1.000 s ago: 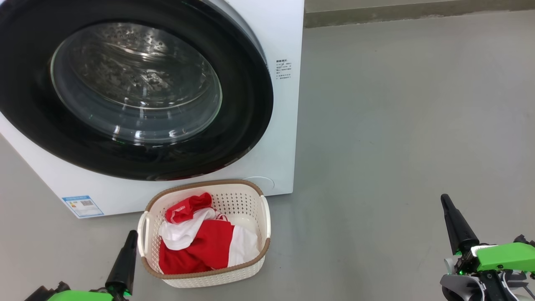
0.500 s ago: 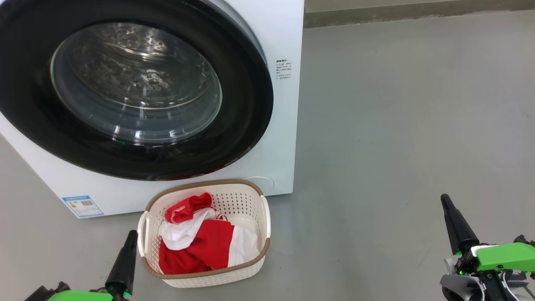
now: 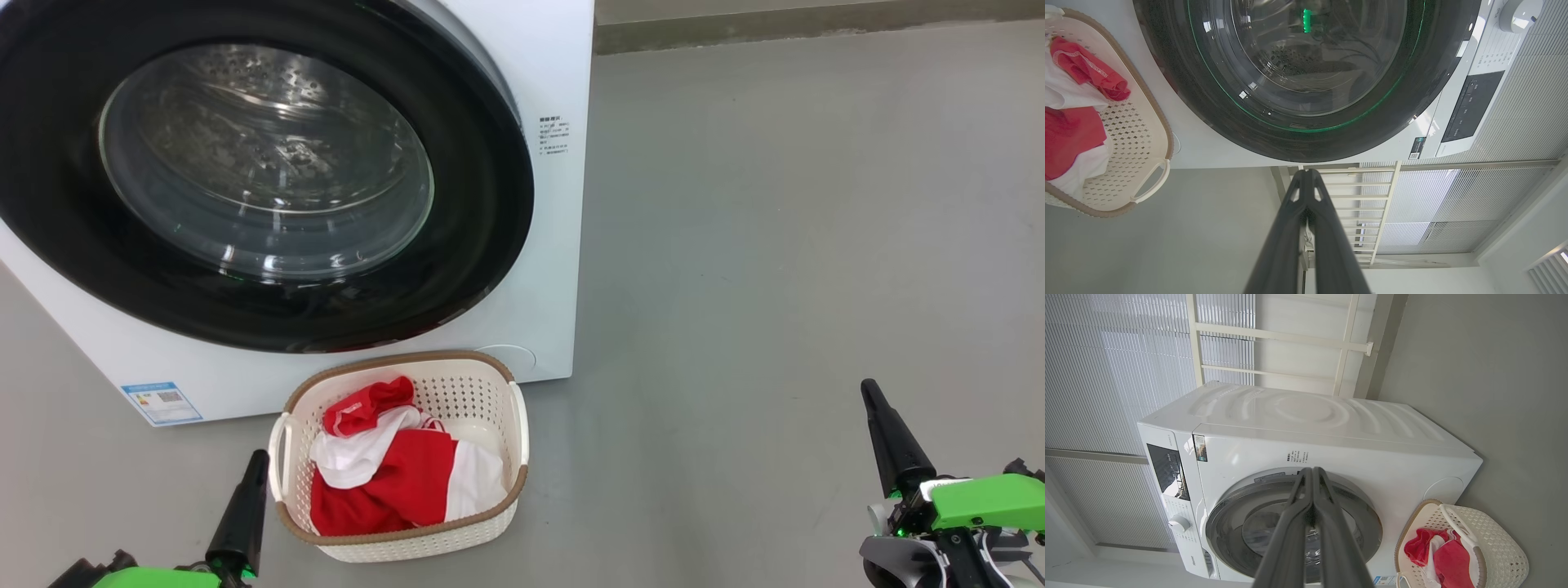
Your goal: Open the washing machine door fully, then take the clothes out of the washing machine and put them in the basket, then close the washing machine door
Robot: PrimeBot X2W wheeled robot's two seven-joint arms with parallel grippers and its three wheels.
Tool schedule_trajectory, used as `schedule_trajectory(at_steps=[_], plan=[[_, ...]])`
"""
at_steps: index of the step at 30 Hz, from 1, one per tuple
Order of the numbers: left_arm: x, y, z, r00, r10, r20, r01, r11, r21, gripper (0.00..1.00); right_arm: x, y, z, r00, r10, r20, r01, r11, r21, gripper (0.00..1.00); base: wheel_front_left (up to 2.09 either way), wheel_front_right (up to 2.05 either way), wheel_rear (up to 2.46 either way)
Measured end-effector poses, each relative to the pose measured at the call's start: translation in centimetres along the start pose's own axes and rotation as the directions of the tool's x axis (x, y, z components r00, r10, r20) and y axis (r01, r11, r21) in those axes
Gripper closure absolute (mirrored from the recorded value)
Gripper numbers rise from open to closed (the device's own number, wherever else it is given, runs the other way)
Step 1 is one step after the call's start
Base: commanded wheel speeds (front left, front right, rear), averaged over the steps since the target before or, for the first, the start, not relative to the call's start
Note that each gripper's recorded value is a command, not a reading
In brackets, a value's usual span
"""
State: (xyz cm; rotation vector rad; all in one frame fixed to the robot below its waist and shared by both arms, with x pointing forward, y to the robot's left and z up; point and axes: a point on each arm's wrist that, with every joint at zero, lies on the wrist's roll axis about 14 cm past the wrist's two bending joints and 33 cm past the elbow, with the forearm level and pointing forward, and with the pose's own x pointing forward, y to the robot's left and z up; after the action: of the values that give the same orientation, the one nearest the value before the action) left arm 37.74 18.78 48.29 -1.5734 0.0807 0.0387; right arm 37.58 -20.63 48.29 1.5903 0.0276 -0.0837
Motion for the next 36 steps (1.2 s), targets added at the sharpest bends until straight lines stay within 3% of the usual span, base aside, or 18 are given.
schedule_trajectory(at_steps=[36], plan=[[0.00, 0.00, 0.01, 1.000, 0.000, 0.000, 0.000, 1.000, 0.000, 1.00, 0.00, 0.00, -0.01, 1.000, 0.000, 0.000, 0.000, 1.000, 0.000, 1.00, 0.00, 0.00, 0.00]])
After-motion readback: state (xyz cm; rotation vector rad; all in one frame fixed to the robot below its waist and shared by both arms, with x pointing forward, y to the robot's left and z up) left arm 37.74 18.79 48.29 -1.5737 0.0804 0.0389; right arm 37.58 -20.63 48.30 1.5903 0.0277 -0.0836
